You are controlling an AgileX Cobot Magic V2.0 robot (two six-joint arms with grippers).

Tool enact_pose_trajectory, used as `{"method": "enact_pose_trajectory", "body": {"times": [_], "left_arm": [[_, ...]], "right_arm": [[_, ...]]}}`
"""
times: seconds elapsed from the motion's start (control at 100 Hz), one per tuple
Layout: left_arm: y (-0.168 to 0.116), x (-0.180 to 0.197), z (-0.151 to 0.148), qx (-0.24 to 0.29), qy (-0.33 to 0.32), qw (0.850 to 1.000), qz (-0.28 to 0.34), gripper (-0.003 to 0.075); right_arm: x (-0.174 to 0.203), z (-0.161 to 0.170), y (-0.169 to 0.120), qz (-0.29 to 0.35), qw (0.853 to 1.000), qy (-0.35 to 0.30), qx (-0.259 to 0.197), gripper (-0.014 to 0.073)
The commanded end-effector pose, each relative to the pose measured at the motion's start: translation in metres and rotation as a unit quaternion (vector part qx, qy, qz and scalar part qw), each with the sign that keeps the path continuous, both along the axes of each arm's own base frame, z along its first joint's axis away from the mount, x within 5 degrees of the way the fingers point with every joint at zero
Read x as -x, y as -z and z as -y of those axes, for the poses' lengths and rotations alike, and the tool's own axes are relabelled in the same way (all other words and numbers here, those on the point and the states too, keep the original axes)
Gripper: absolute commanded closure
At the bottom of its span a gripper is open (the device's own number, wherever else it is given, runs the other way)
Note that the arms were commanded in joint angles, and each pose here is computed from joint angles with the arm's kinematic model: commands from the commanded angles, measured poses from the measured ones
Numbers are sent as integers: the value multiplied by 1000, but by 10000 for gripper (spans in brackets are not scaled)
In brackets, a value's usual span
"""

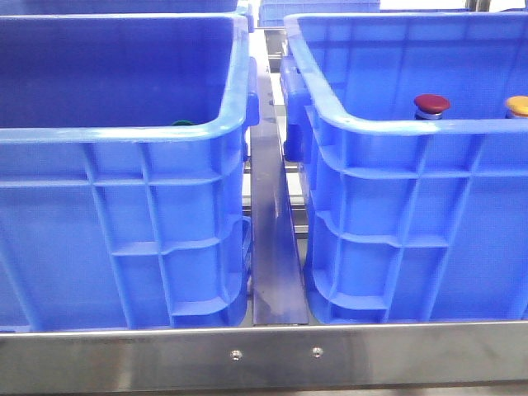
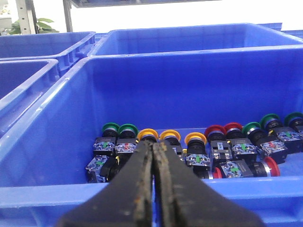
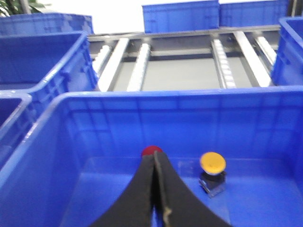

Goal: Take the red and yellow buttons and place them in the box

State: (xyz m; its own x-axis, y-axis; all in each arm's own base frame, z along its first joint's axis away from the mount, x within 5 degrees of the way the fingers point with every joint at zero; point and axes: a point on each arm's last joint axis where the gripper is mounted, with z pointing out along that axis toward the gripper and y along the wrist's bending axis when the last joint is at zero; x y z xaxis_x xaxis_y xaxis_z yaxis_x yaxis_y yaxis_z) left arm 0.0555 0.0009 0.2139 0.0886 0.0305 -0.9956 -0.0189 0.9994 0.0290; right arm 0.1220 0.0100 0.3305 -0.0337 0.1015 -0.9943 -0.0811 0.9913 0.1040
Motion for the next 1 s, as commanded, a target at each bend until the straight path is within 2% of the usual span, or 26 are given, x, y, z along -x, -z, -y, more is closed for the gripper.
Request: {"method": "enact_pose_trajectory", "body": {"times": [0.0, 0.09, 0.24, 0.53, 0.68, 0.99], "left_arm": [[-2, 2, 1, 4, 3, 999, 47, 741], [-2, 2, 1, 4, 3, 999, 47, 741], [-2, 2, 1, 4, 3, 999, 47, 741], [-2, 2, 1, 4, 3, 999, 47, 741], [-2, 2, 1, 4, 3, 999, 47, 741], [-2, 2, 1, 4, 3, 999, 47, 741]], "right_arm": [[5, 2, -11, 72, 997, 12, -9, 664], [15, 4, -1, 92, 996, 15, -11, 664], [36, 5, 26, 120, 992, 15, 18, 664], [67, 7, 79, 157, 987, 15, 5, 664], [72, 7, 102, 167, 986, 15, 17, 664], [70, 10, 109, 153, 987, 37, 17, 664]]}}
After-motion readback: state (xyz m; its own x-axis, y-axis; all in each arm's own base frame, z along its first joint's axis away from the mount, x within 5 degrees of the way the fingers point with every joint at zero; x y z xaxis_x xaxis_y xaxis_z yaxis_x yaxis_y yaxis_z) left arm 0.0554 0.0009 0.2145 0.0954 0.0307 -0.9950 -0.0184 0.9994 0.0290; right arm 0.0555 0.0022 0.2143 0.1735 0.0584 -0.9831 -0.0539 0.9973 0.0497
